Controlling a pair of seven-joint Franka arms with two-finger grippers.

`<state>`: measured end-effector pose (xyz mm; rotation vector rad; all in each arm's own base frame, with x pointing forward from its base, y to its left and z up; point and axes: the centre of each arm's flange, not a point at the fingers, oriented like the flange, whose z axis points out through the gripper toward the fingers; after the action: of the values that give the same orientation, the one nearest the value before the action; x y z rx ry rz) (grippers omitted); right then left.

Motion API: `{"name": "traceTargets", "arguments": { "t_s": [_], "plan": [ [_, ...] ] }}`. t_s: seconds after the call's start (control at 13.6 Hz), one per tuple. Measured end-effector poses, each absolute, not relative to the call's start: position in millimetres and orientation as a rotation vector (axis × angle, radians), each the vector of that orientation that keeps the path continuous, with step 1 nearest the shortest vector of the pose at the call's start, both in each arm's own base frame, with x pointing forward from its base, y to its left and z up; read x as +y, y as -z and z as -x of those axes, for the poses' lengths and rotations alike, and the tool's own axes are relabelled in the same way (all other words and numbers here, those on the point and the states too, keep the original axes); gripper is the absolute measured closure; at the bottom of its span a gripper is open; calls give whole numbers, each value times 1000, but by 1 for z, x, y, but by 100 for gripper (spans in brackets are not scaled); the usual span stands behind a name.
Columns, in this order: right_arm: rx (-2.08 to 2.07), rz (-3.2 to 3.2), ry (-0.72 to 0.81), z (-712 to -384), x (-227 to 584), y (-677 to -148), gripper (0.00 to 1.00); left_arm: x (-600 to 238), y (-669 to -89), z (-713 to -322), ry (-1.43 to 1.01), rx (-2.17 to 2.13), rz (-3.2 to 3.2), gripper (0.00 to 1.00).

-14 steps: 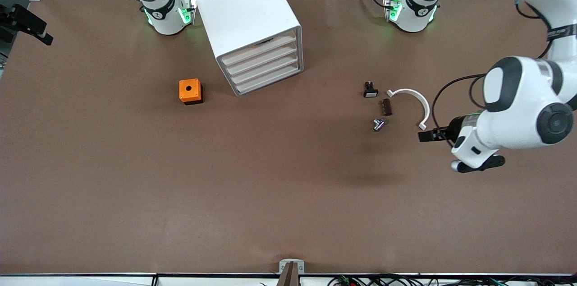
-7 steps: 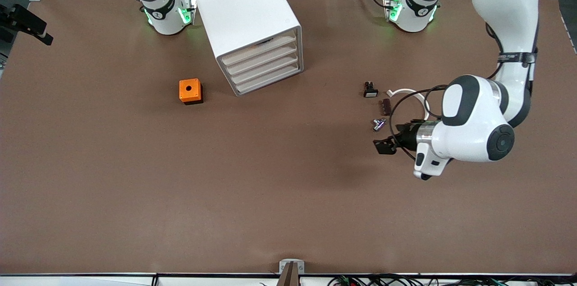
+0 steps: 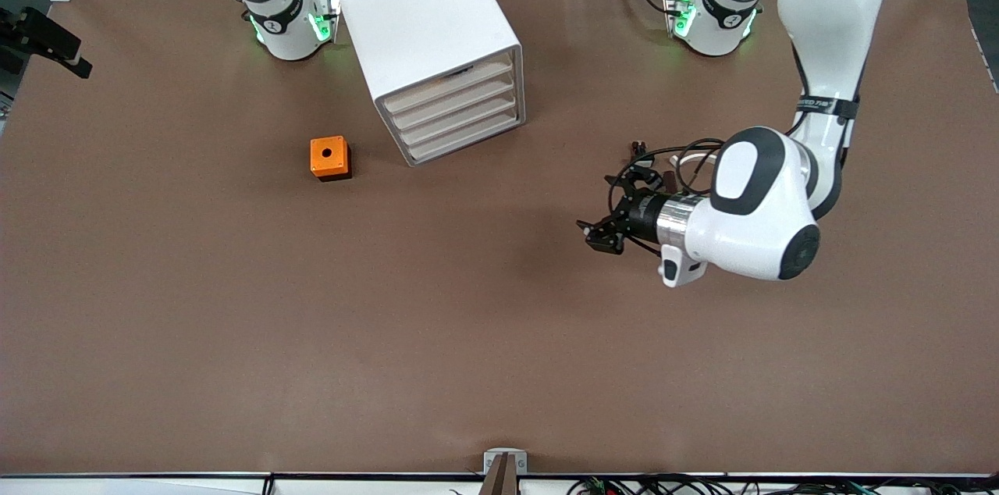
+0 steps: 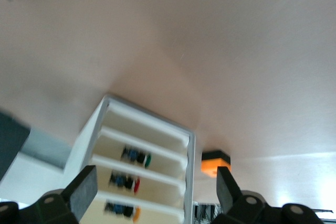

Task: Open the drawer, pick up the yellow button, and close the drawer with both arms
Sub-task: 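Move the left gripper toward the white drawer cabinet, then grasp the front of the lowest drawer with the left gripper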

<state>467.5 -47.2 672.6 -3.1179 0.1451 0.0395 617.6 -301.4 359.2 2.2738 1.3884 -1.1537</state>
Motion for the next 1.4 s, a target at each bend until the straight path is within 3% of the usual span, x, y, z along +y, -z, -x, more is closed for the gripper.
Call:
{"name": "traceTargets", "arguments": {
  "t_s": [0.66,1.4],
  "plan": [
    [145,3119,-23,-468,-47,-674,0,-347,-322,-578,1696,1989,-2009,0],
    [140,3121,14,-474,-47,-681,0,-383,-306,-545,2057,2429,-1723,0]
  ]
}}
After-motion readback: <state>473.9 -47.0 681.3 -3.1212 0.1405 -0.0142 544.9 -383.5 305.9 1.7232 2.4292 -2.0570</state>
